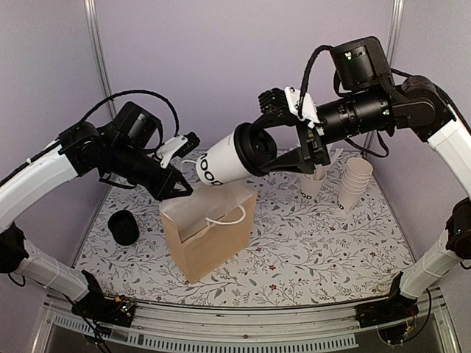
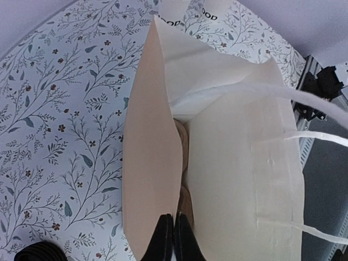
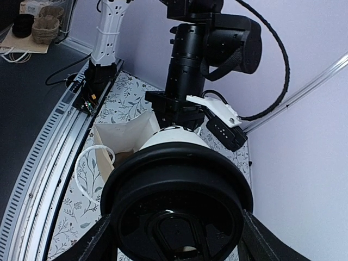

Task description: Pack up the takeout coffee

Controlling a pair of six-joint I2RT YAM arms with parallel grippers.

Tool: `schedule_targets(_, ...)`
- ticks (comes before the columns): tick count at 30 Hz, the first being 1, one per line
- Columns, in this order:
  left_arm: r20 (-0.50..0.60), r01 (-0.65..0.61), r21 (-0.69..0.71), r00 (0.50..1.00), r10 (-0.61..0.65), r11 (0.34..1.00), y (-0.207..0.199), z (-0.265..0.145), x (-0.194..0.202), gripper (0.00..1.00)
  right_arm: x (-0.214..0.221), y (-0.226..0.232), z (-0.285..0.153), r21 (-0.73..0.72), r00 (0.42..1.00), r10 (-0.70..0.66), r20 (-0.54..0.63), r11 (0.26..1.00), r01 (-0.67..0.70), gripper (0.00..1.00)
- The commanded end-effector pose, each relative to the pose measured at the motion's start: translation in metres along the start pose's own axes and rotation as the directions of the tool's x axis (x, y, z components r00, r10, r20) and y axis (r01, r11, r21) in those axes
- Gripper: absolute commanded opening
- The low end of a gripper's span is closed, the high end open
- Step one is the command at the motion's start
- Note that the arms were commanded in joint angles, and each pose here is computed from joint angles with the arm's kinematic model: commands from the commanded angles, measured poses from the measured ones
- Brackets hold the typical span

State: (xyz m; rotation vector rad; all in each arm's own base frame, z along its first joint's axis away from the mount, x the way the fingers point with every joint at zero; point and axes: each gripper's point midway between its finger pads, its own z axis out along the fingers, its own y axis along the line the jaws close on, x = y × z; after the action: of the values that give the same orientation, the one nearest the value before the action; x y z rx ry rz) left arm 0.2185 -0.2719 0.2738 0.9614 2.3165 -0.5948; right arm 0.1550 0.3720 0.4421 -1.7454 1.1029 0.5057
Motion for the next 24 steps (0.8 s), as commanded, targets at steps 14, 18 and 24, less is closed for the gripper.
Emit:
schedule_targets(14, 0.047, -0.100, 0.070, 0.994, 0.096, 0.993, -0.068, 0.008, -0.026, 0.00, 0.058, 0.082, 0.031, -0.142, 0.933, -0.226, -0.281, 0.971, 0.192, 0.27)
schedule_targets(18, 0.012, -0.138, 0.091, 0.990, 0.137, 0.986, -0.088, 0.021, -0.022, 0.06, 0.069, 0.093, 0.035, -0.171, 0.910, -0.232, -0.343, 0.968, 0.182, 0.27)
schedule_targets(24, 0.053, -0.172, 0.080, 0.984, 0.168, 0.982, -0.105, 0.014, -0.033, 0.39, 0.091, 0.121, 0.044, -0.257, 0.856, -0.271, -0.440, 0.952, 0.169, 0.27)
